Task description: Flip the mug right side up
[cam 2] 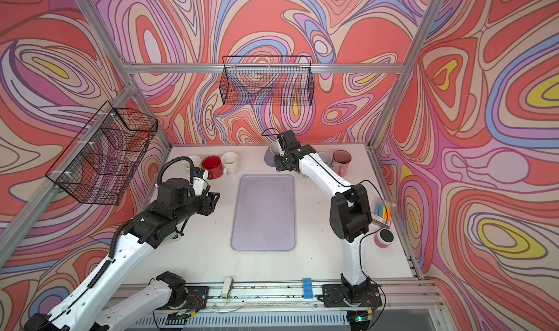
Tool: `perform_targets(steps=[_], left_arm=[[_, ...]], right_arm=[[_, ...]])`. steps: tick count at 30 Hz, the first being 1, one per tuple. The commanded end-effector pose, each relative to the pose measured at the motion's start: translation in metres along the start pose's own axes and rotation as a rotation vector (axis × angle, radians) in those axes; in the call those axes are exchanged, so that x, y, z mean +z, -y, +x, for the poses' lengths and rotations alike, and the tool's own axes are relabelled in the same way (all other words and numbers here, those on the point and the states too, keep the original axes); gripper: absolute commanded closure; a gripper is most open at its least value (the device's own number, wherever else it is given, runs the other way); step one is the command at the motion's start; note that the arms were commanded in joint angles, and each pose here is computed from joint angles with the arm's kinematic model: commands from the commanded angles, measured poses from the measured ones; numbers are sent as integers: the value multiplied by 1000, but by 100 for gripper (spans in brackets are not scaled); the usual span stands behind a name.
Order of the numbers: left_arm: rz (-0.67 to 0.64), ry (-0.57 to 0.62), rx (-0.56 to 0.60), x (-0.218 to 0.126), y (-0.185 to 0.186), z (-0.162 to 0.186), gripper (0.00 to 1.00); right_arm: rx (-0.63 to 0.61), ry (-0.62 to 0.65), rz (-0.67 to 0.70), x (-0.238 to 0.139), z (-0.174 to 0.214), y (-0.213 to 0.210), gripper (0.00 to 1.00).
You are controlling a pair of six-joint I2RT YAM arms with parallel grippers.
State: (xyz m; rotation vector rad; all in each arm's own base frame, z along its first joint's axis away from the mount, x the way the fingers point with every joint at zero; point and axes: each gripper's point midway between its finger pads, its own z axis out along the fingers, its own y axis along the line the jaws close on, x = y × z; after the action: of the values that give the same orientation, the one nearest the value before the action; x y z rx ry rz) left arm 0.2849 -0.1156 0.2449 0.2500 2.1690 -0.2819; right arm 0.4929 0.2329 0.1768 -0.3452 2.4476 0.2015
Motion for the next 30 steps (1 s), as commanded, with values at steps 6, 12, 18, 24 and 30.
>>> perform_targets(steps=[6,12,18,24,30], left_arm=[[2,-3,-13,-1,-1,4,43],[0,0,-17,-2,-2,3,43],[0,1,-22,-3,-2,3,43],[14,3,-36,-3,-2,2,43],[34,10,-42,-4,1,0,43]], right_arm=[[-32,70,148,4,-33,5,100],[-41,29,234,21,-31,9,100],[-28,-6,317,41,-21,18,100],[15,-11,379,52,-18,24,100],[35,-30,465,61,-12,34,100]])
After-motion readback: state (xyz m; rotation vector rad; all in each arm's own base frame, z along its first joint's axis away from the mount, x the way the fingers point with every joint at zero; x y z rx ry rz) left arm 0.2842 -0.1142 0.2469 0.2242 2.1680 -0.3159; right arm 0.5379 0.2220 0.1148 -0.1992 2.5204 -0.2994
